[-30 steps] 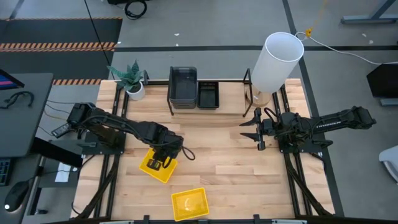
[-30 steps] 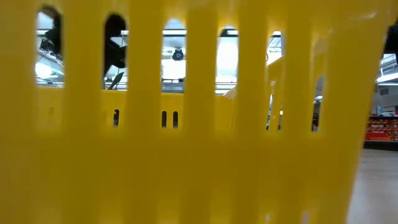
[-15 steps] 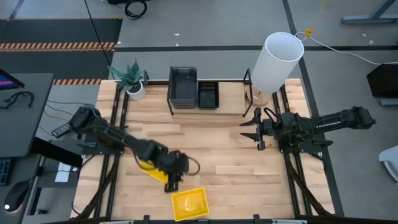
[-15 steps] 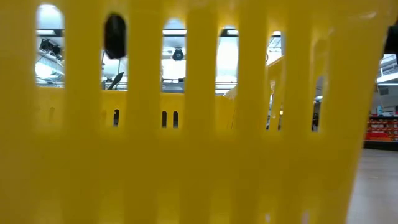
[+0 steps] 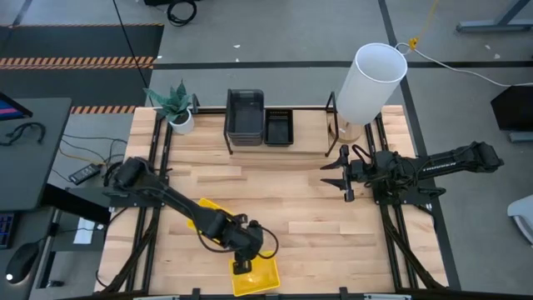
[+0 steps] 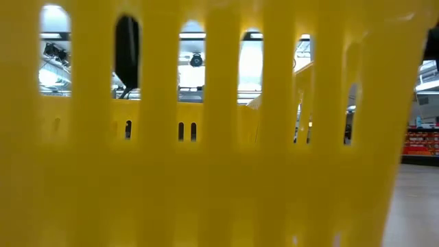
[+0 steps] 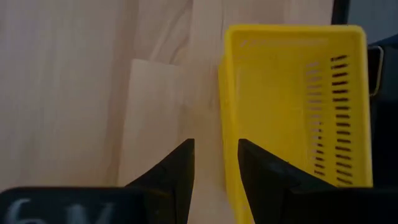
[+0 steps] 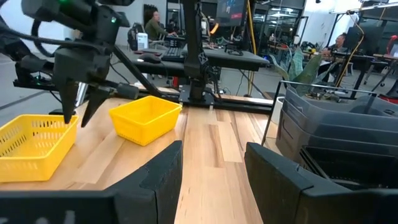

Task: Stack baskets on shelf by color
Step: Stack the bottom yellow bin on the stacked yellow bins

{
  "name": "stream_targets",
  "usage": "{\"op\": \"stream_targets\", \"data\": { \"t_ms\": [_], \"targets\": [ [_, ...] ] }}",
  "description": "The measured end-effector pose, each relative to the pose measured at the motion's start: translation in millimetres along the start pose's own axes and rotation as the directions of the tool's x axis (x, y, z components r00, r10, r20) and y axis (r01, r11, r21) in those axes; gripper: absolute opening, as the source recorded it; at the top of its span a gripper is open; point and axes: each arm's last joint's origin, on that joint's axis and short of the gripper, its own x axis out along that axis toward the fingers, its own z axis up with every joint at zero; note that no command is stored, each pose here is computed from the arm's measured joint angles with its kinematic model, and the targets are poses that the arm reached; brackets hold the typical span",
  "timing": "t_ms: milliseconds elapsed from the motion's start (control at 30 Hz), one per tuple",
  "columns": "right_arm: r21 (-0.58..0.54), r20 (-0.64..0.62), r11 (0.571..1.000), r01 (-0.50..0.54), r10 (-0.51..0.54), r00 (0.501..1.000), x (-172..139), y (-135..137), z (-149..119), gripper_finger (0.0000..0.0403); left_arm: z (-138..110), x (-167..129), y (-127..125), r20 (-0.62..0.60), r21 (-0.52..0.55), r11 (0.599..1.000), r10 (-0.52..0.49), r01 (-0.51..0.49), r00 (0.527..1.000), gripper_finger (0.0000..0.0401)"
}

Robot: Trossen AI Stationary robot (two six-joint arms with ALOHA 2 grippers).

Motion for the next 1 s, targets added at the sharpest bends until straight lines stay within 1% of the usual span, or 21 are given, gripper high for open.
{"op": "stream_targets", "data": {
  "t_ms": [100,267,400,500,567,700,800,900,1000],
  "targets": [
    [-0.002,0.0,1.0,0.0,0.0,1.0,0,0,0,0.018,4,6,-4,-0.008,0.0,1.0,-0.015,0.015,1.0,0.0131],
    [-0.002,-0.001,1.0,0.0,0.0,1.0,0,0,0,0.018,1,15,-5,-0.042,-0.004,1.0,-0.021,0.021,0.999,0.0131],
    [-0.002,-0.001,1.0,0.0,0.0,1.0,0,0,0,0.018,0,17,-8,-0.02,0.002,0.999,-0.041,0.041,0.999,0.0131],
    [-0.001,-0.002,1.0,0.0,0.0,1.0,0,0,0,0.018,-2,17,-11,-0.022,0.009,0.999,-0.042,0.042,0.999,0.0131],
    [0.0,-0.001,1.0,0.0,0.0,1.0,0,0,0,0.018,-4,23,-12,-0.029,0.014,0.999,-0.035,0.035,0.999,0.0131],
    [0.0,-0.002,1.0,0.0,0.0,1.0,0,0,-1,0.018,-11,38,-12,-0.078,0.024,1.0,-0.013,0.015,0.997,0.013],
    [0.0,-0.003,1.0,-0.001,0.001,1.0,0,0,-1,0.018,-14,41,-11,-0.112,0.031,0.999,-0.01,0.014,0.994,0.0128],
    [0.0,-0.003,1.0,0.0,0.0,1.0,0,0,-1,0.018,-14,42,-10,-0.118,0.031,0.999,-0.008,0.012,0.993,0.0114],
    [-0.001,-0.003,1.0,-0.001,0.001,1.0,0,0,-1,0.018,-14,42,-10,-0.118,0.033,0.999,-0.008,0.012,0.993,0.0083]
  ]
}}
